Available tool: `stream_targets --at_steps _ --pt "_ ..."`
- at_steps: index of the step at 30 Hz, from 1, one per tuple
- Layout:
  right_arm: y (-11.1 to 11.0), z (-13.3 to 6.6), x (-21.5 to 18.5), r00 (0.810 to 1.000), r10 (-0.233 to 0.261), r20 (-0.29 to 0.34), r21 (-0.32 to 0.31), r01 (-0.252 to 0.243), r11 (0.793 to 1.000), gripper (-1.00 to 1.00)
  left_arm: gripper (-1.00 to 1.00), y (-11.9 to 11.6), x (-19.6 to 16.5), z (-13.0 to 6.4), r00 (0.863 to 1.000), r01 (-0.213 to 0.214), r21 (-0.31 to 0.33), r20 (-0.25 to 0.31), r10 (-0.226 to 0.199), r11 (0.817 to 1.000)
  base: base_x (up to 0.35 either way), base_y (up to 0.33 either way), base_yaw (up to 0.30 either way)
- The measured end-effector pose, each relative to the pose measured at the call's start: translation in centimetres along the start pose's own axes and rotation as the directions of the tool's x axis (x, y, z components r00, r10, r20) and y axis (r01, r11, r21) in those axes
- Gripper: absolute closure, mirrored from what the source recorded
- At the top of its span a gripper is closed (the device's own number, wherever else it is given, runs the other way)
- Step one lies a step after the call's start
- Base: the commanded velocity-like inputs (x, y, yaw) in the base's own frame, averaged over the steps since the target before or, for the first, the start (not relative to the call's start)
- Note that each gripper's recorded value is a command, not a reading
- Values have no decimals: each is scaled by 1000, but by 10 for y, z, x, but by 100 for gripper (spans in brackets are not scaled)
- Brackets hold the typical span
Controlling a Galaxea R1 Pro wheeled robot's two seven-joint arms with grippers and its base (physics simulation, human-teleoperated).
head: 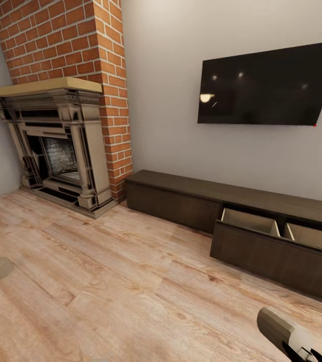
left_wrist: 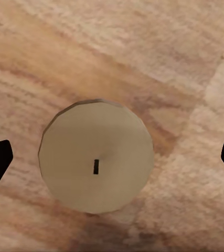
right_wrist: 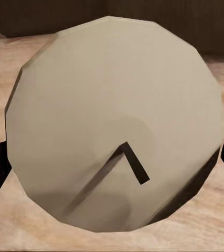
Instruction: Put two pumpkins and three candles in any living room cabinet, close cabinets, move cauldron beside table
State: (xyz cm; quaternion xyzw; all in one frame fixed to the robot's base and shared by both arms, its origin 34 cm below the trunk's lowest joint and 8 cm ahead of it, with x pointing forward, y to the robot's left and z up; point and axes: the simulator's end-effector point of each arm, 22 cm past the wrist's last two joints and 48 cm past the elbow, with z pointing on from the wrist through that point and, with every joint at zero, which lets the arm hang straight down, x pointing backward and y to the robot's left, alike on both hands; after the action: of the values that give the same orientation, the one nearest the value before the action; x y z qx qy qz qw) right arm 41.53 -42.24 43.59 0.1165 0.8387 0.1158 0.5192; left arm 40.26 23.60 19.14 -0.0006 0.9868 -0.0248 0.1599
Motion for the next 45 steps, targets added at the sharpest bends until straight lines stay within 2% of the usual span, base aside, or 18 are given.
stream_targets --at_steps 1,5,10,24,32,45 --pt "4 0 0 1000 -1 1 -20 1 1000 100 -100 0 0 0 1000 0 0 0 0 1000 0 0 0" --pt "36 -5 -2 1000 -1 6 -168 2 986 100 -100 0 -1 0 1000 -1 0 4 1 1000 0 0 0" --pt "47 -7 -2 1000 -3 7 -222 4 975 100 -100 0 -2 0 1000 0 0 10 0 1000 0 0 0" --pt "44 -4 13 999 2 -36 -216 -9 976 100 -100 5 13 9 1000 6 -6 -23 -6 1000 0 0 0" --pt "44 -3 13 999 2 -37 -215 -10 977 100 -100 25 9 8 1000 10 -32 -9 -10 999 7 29 0" --pt "44 -3 13 999 1 -37 -215 -9 977 100 -100 29 1 8 1000 3 -41 29 -1 999 8 7 0"
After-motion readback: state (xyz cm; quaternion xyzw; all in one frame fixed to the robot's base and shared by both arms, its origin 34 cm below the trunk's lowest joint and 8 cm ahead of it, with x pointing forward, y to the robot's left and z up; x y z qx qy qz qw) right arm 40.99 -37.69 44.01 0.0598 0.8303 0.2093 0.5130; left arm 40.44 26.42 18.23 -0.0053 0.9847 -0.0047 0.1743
